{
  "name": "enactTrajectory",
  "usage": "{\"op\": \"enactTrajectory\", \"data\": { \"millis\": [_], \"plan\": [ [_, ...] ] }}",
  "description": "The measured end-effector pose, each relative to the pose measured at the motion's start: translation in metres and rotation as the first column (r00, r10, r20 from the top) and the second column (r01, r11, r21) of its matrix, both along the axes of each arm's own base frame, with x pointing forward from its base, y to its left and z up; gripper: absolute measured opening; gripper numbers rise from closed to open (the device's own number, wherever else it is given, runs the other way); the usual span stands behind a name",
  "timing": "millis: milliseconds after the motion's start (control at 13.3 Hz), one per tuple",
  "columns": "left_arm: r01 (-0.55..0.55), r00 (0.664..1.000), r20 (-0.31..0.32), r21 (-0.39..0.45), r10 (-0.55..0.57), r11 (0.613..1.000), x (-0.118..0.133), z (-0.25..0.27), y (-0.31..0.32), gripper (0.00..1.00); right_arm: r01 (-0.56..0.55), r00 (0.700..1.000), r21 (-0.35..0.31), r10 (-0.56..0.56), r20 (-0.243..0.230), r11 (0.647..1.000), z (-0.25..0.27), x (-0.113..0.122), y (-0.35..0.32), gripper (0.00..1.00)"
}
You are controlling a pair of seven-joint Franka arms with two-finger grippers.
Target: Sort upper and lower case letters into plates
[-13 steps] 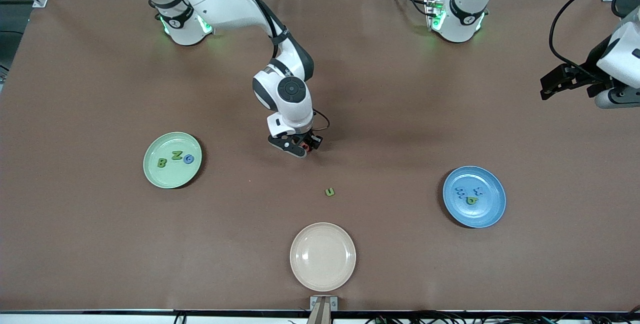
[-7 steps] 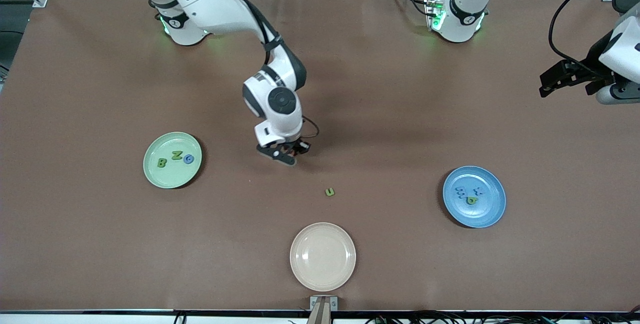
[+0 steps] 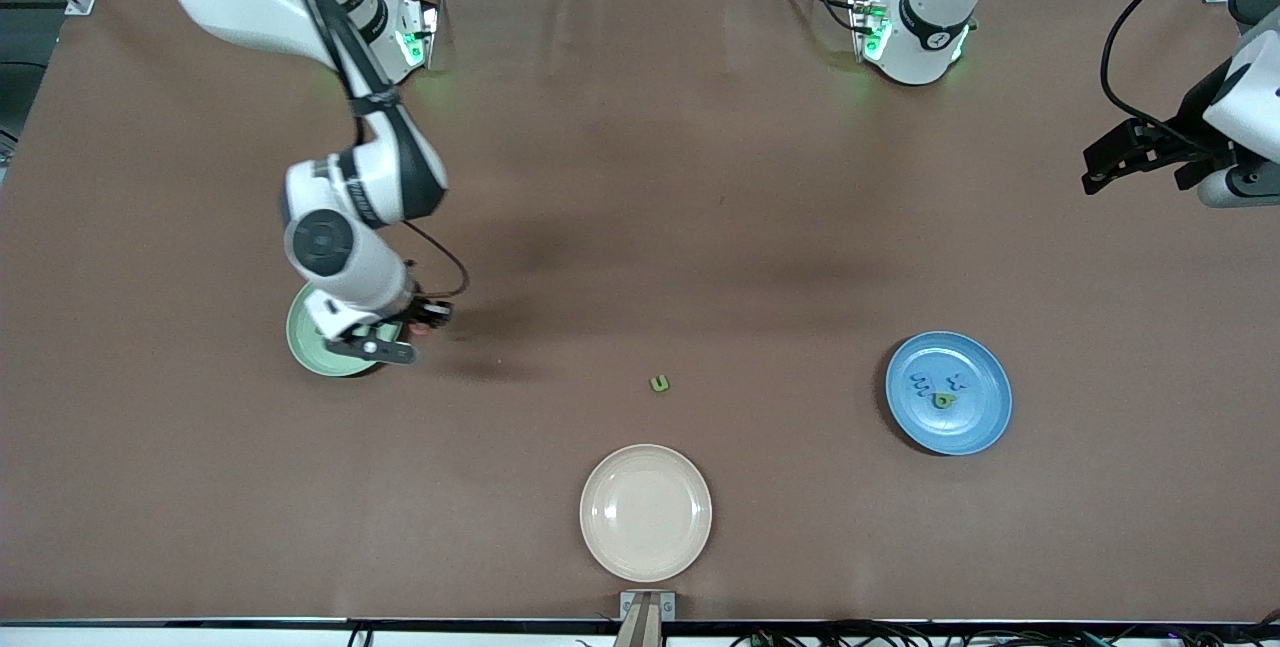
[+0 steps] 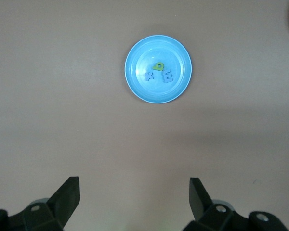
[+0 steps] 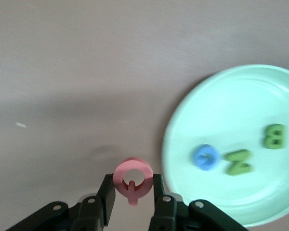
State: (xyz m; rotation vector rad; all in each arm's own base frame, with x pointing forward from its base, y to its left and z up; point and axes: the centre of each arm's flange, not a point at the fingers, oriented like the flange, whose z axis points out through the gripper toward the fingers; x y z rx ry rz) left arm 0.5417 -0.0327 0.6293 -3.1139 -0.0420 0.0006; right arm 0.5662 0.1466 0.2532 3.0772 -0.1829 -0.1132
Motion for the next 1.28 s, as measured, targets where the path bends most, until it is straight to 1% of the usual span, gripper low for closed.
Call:
{"op": "enactTrajectory", "data": {
  "millis": [150,301,451,526,677,752,827,977,1053,1278],
  "plan": [
    [-0.017,1.0,0.002,0.0,0.017,1.0,0.001,0.001,0.009,1.0,-0.038,0.999,0.01,0.038,-0.02,0.999,-0.015,-0.02,-0.045,0.36],
    [-0.034,0.999,0.003,-0.001,0.034,0.999,0.001,0.002,0.023,1.0,-0.056,0.997,0.016,0.057,-0.045,0.998,-0.034,-0.036,-0.075,0.36],
    [-0.032,0.999,0.003,0.0,0.032,0.999,0.001,0.002,0.024,1.0,-0.064,0.996,0.017,0.065,-0.066,0.998,-0.044,-0.045,-0.079,0.36],
    [-0.028,1.0,0.002,0.0,0.028,1.0,0.001,0.002,0.021,1.0,-0.069,0.995,0.018,0.07,-0.07,0.997,-0.045,-0.047,-0.077,0.37],
    [-0.018,1.0,-0.005,0.0,0.018,1.0,0.0,0.001,0.016,1.0,-0.072,0.995,0.019,0.073,-0.069,0.997,-0.044,-0.047,-0.075,0.52],
    [-0.012,1.0,-0.01,0.001,0.012,1.0,-0.001,0.001,0.012,1.0,-0.071,0.995,0.02,0.072,-0.066,0.997,-0.042,-0.046,-0.075,0.65],
    [-0.002,1.0,-0.012,0.001,0.002,1.0,-0.001,0.0,0.007,1.0,-0.071,0.995,0.02,0.072,-0.064,0.997,-0.037,-0.041,-0.075,0.74],
    [0.015,1.0,-0.013,0.002,-0.015,1.0,-0.002,0.0,-0.004,1.0,-0.066,0.995,0.019,0.068,-0.071,0.998,-0.012,-0.022,-0.073,0.96],
    [0.018,1.0,-0.013,0.002,-0.018,1.0,-0.002,0.0,-0.006,1.0,-0.063,0.995,0.019,0.065,-0.08,0.998,0.009,-0.01,-0.073,1.0],
    [0.019,1.0,-0.014,0.002,-0.019,1.0,-0.002,0.0,-0.006,1.0,-0.095,0.987,0.03,0.098,-0.127,0.995,0.089,0.024,-0.089,1.0]
  ]
}}
